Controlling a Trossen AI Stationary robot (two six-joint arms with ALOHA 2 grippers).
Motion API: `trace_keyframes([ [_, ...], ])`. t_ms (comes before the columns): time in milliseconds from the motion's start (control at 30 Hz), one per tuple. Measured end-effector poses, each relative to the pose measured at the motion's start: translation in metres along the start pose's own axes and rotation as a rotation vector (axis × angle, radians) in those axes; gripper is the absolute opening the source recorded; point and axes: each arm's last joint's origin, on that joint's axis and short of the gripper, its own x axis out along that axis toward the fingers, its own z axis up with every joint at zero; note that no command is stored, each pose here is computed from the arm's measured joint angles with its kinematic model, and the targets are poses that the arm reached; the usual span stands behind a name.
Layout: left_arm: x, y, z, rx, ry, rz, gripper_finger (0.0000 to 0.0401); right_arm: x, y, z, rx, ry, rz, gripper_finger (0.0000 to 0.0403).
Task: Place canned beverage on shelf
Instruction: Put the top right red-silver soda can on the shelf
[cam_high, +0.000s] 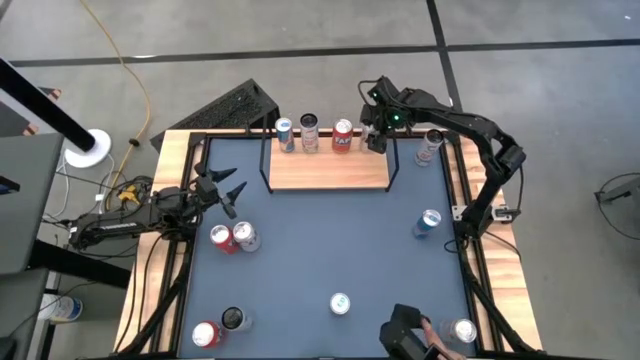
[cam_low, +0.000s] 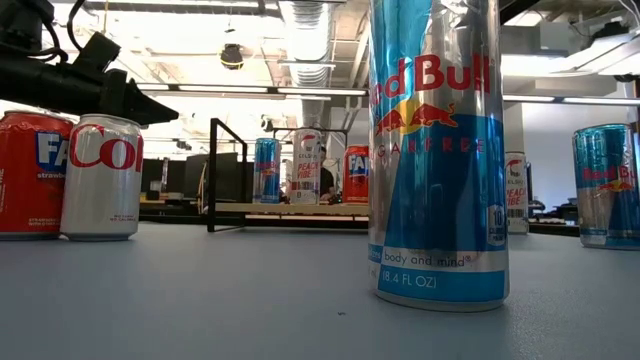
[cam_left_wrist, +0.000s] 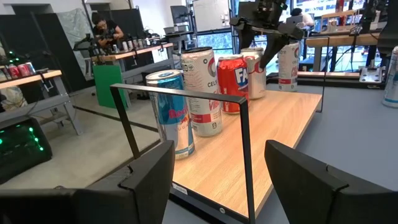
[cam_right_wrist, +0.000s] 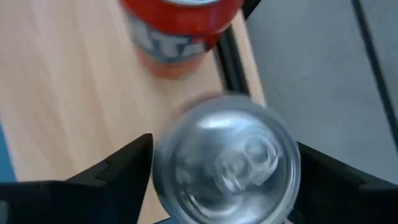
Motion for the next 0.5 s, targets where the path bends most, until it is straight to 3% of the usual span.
trace_keyframes([
  [200, 0.0000, 0.0000, 0.0000, 0.000, 0.000, 0.000, 0.0240, -0.0002, 0.0042, 0.0025, -0.034, -0.001, 0.000, 0.0393],
  [500, 0.0000, 0.0000, 0.0000, 0.000, 0.000, 0.000, 0.0240, -0.0053, 0.0077, 0.0059, -0.053, 0.011, 0.004, 0.0395],
])
